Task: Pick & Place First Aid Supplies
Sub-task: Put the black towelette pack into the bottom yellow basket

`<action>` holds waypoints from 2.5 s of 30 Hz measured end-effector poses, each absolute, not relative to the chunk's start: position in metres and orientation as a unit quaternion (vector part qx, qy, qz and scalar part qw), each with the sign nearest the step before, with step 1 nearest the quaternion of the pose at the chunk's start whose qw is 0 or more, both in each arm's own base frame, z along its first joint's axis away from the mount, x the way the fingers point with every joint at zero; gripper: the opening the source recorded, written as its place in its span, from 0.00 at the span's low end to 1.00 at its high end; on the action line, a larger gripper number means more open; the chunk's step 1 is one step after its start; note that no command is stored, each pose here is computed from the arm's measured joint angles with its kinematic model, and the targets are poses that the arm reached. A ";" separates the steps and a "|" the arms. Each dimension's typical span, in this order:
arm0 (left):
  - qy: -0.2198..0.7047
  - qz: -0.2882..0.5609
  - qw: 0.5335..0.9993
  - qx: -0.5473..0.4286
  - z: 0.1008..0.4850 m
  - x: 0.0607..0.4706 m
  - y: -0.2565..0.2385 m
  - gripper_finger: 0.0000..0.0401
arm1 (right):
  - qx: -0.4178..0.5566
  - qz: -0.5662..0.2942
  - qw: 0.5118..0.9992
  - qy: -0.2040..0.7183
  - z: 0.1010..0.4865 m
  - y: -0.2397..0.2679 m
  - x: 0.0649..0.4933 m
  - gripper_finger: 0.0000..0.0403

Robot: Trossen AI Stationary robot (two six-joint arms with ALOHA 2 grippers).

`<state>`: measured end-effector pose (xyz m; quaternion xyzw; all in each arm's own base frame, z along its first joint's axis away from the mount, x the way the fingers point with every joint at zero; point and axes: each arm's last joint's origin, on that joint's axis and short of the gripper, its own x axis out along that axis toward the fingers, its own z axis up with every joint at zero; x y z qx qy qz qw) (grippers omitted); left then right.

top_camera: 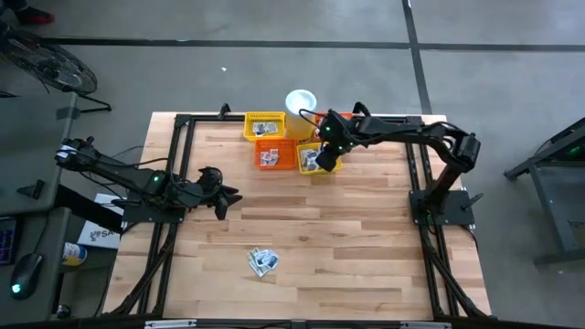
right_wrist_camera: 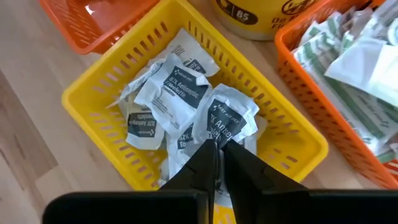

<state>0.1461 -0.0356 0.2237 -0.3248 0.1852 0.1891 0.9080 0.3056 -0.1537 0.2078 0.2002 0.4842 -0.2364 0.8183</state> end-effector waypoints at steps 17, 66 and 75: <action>0.189 0.187 0.907 -0.326 0.223 0.146 -0.036 0.39 | 0.247 -0.207 0.812 0.487 0.207 -0.150 0.305 0.31; 0.250 0.089 0.928 -0.263 0.209 0.144 -0.083 0.39 | 0.085 0.031 0.932 0.351 0.264 0.068 0.339 0.40; 0.246 0.080 0.928 -0.268 0.210 0.147 -0.087 0.39 | 0.075 0.066 0.944 0.314 0.221 0.108 0.371 0.40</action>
